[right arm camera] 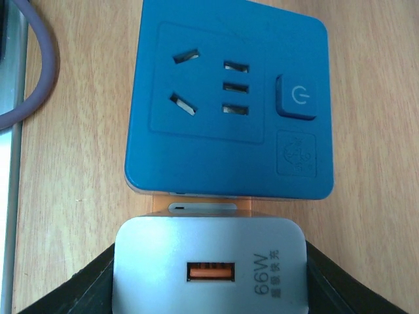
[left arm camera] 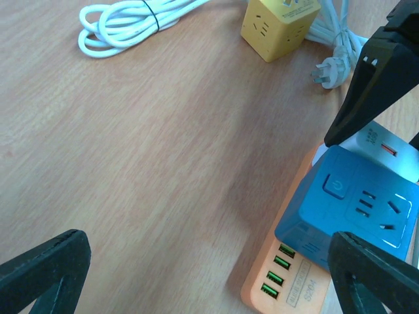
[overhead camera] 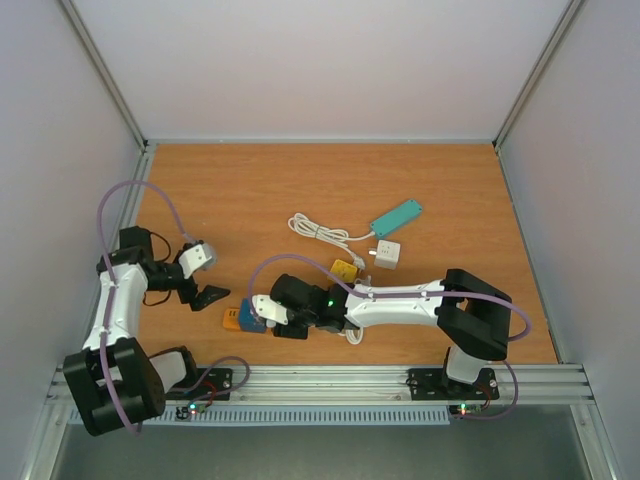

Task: Insert the plug

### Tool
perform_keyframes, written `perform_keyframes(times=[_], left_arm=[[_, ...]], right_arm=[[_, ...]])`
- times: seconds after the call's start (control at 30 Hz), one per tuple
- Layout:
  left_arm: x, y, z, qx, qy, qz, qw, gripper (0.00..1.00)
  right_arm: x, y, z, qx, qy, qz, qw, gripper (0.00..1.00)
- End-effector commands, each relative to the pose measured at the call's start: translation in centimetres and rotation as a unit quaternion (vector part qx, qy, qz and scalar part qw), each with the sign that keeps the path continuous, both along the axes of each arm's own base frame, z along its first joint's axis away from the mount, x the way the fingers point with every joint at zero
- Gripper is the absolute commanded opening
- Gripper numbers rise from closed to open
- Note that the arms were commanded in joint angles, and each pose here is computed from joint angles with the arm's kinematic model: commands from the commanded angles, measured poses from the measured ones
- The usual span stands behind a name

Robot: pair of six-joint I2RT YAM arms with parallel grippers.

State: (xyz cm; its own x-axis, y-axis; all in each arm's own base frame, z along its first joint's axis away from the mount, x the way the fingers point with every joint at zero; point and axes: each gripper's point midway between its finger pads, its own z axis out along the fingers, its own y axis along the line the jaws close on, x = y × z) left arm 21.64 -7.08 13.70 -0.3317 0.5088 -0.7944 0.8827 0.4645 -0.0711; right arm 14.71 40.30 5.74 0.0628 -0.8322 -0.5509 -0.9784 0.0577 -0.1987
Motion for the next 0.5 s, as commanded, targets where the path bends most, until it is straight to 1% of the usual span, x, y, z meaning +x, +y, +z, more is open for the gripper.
perform_keyframes(times=[0.0, 0.03, 0.07, 0.17, 0.37, 0.43, 0.47], left_arm=[[0.2, -0.3, 2.3, -0.01, -0.031, -0.004, 0.999, 1.0], [0.0, -0.4, 2.4, -0.01, -0.03, -0.009, 0.999, 1.0], [-0.2, -0.5, 2.5, -0.009, -0.031, -0.015, 0.999, 1.0], [-1.2, -0.7, 2.3, -0.003, -0.027, -0.036, 0.999, 1.0], [-3.4, -1.3, 2.1, 0.017, -0.055, -0.084, 0.995, 1.0], [-3.8, -1.4, 2.4, 0.022, -0.069, -0.092, 0.993, 1.0], [-3.8, -1.4, 2.5, 0.025, -0.075, -0.093, 0.993, 1.0]], right_arm=[[-0.3, -9.8, -10.4, -0.22, 0.025, -0.039, 0.975, 0.01], [-0.3, -9.4, -10.1, -0.21, 0.028, -0.039, 0.976, 0.02], [-0.3, -9.0, -9.7, -0.199, 0.033, -0.04, 0.979, 0.05], [0.0, -7.7, -8.4, -0.177, 0.041, -0.041, 0.983, 0.16], [1.2, -6.3, -6.0, -0.15, 0.016, -0.053, 0.987, 0.3], [1.7, -6.0, -5.2, -0.139, 0.003, -0.062, 0.988, 0.41], [1.9, -5.9, -4.9, -0.134, -0.003, -0.066, 0.989, 0.54]])
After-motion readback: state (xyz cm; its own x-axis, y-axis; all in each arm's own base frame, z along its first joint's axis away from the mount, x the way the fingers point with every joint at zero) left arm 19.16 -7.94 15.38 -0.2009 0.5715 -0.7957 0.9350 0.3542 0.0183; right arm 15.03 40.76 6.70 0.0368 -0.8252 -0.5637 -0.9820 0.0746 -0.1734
